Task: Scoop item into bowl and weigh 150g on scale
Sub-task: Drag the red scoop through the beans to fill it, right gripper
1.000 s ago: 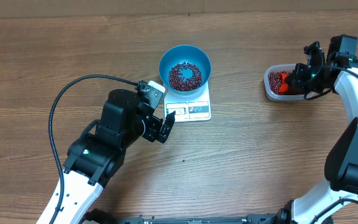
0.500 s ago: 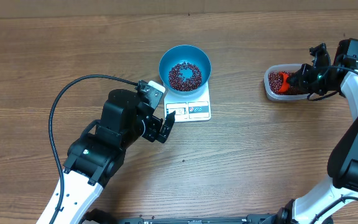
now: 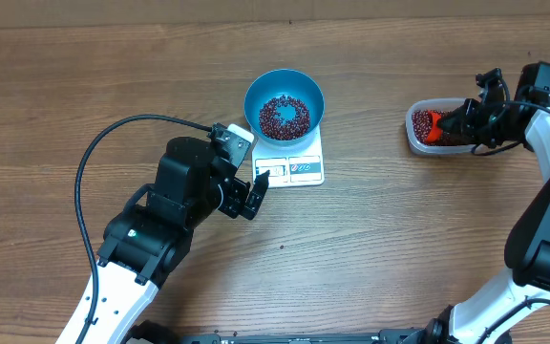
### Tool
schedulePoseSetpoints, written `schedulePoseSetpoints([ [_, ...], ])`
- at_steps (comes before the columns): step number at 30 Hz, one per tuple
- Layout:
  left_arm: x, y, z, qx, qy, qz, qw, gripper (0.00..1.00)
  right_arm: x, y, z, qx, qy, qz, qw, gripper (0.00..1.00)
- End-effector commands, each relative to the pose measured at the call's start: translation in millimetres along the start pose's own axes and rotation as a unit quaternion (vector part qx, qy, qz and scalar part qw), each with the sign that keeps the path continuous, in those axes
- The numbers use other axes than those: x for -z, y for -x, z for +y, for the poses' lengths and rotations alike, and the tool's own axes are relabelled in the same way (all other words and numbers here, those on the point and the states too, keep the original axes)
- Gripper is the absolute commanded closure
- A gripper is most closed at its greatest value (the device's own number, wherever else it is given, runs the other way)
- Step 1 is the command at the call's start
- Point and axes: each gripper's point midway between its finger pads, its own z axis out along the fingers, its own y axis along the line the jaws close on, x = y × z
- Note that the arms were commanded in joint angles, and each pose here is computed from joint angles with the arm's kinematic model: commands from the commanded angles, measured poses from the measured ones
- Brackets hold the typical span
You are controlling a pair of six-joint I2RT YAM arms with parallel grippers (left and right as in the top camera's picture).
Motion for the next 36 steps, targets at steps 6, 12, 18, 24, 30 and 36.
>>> schedulePoseSetpoints([
  [6, 2, 8, 0, 0.005, -0.002, -0.008, 1.0, 0.0, -15, -15, -22, -0.04, 0.011, 0.027, 0.999, 0.96],
  [12, 2, 8, 0, 0.005, -0.002, -0.008, 1.0, 0.0, -9, -14, -28, -0.053, 0.017, 0.021, 0.998, 0.96],
  [18, 2, 8, 0, 0.005, -0.002, -0.008, 1.0, 0.01, -2, -13, -39, -0.067, 0.015, 0.014, 0.998, 0.96],
  [24, 2, 8, 0, 0.005, -0.002, -0.008, 1.0, 0.0, 7, -10, -42, -0.082, 0.04, 0.002, 0.996, 0.96],
  [30, 2, 8, 0, 0.005, -0.002, -0.008, 1.0, 0.0, 16, -8, -43, -0.097, 0.066, -0.009, 0.993, 0.96],
  [36, 2, 8, 0, 0.005, -0.002, -0.008, 1.0, 0.01, 26, -5, -43, -0.11, 0.099, -0.023, 0.989, 0.96],
])
